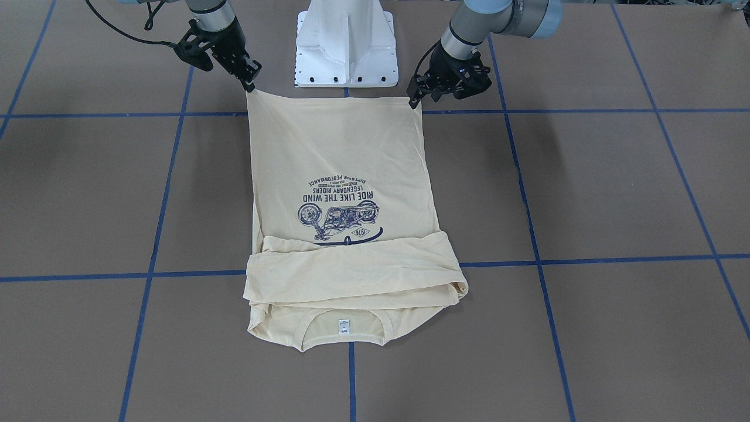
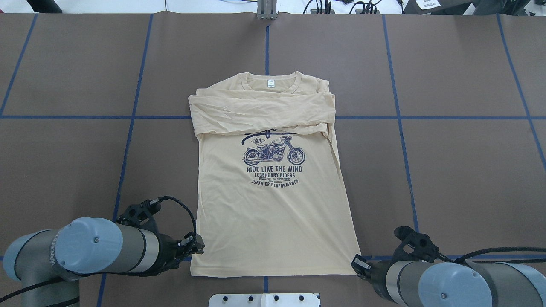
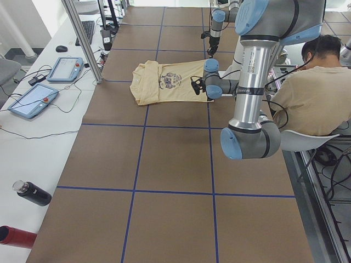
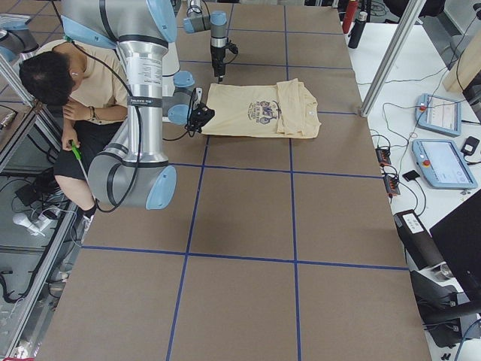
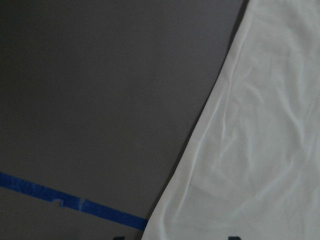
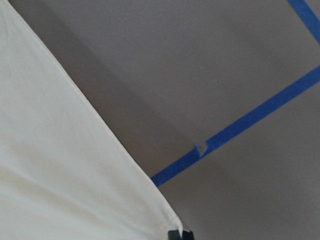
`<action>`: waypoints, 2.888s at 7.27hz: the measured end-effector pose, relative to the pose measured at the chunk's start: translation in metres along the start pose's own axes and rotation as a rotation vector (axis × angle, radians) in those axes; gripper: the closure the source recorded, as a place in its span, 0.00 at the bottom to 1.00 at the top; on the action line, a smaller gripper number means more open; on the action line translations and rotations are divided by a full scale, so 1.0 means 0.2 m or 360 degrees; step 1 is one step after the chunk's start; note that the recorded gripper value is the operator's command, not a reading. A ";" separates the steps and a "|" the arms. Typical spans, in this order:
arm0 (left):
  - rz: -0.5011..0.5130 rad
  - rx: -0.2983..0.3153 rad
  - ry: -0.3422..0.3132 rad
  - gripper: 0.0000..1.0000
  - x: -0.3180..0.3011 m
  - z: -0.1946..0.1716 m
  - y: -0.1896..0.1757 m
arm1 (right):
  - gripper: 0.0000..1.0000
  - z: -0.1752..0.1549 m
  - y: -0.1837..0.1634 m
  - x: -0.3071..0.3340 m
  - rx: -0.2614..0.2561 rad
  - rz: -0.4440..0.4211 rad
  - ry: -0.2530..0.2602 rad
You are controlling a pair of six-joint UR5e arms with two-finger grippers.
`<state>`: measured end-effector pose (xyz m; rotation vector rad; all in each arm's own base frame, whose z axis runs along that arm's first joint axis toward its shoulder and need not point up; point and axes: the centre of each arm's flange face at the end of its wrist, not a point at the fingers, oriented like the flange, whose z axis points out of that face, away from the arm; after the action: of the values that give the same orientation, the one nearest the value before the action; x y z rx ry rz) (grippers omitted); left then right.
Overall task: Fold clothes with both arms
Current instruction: 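Grasp both hem corners nearest the robot with left and right grippers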
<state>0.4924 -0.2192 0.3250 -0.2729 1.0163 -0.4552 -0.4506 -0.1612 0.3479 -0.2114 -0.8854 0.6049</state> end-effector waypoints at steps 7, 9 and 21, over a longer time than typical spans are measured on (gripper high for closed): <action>-0.0078 -0.0024 -0.0041 0.54 -0.05 0.09 0.15 | 1.00 -0.02 0.00 -0.01 -0.0003 0.0002 -0.0010; -0.0083 -0.0030 -0.0044 0.70 -0.05 0.10 0.16 | 1.00 -0.02 0.00 -0.01 -0.0004 0.0001 -0.0010; -0.0022 -0.0095 0.0058 1.00 -0.03 -0.19 0.20 | 1.00 -0.13 0.07 -0.02 -0.0069 0.0041 -0.0063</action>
<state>0.4672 -0.1815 0.2937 -0.3263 1.0655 -0.4445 -0.4384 -0.1500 0.3217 -0.2511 -0.9355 0.6160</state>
